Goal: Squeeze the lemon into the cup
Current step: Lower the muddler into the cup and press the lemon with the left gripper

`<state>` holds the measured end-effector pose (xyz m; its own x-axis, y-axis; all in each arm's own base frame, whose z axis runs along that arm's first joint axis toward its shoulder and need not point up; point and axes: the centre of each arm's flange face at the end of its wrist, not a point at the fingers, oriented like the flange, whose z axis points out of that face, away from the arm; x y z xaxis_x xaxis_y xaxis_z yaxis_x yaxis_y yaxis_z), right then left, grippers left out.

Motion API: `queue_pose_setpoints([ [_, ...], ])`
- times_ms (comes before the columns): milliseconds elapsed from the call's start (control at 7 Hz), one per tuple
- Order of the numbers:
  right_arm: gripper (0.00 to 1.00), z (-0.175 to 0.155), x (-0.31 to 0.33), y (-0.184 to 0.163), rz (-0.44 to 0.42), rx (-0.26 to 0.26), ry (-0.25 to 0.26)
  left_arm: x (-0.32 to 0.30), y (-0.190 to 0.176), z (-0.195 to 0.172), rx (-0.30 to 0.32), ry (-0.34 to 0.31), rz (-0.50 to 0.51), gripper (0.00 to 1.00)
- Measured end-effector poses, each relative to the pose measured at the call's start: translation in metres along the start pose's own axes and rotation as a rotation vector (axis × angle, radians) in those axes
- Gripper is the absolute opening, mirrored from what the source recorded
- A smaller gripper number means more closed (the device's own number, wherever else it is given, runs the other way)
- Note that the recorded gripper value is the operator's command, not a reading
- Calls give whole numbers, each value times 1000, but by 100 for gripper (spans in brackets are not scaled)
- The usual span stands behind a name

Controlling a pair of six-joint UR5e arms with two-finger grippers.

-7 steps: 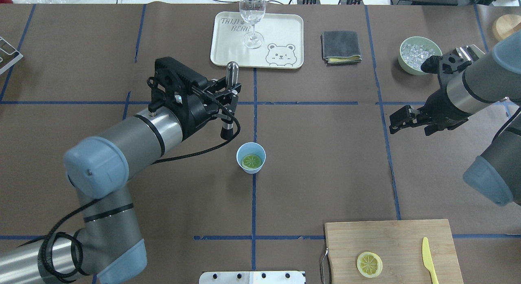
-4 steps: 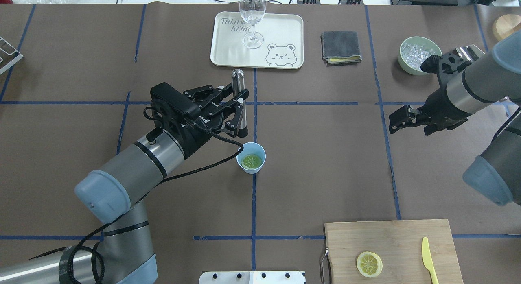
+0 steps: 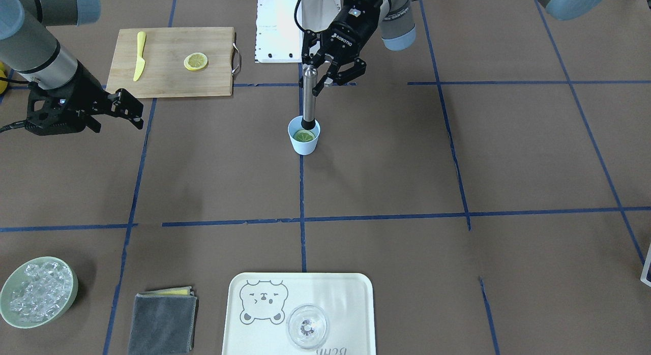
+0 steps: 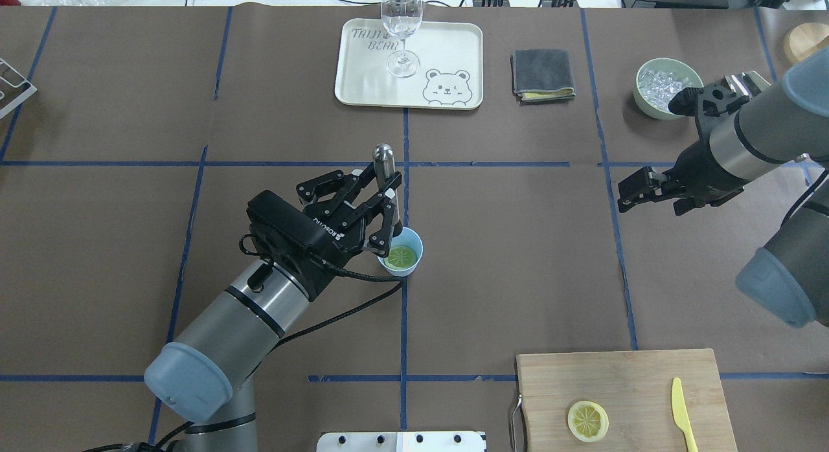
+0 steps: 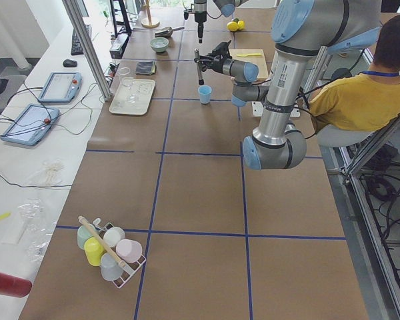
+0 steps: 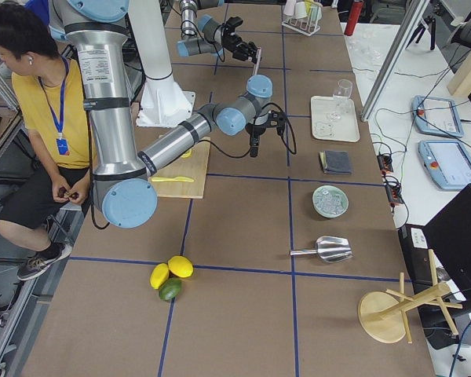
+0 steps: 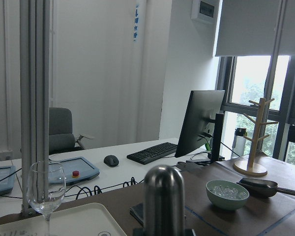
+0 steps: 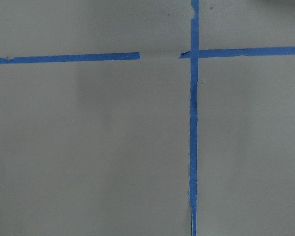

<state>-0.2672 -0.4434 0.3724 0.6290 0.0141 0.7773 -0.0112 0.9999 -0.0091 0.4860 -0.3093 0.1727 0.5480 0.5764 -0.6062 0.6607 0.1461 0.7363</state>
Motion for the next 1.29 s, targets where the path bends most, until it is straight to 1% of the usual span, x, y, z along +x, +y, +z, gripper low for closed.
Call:
queue_pose_setpoints([
  [286, 100, 0, 1, 0, 1, -1, 1, 7, 6, 4, -4, -5, 37, 0],
  [571, 100, 1, 1, 0, 1, -2, 1, 14, 16, 14, -15, -9, 51, 0],
  [857, 100, 1, 0, 0, 1, -3, 0, 14, 34, 18, -31, -12, 64, 0],
  [1286, 100, 0, -2, 0, 4, -2, -2, 22, 62, 15, -62, 3, 70, 0],
])
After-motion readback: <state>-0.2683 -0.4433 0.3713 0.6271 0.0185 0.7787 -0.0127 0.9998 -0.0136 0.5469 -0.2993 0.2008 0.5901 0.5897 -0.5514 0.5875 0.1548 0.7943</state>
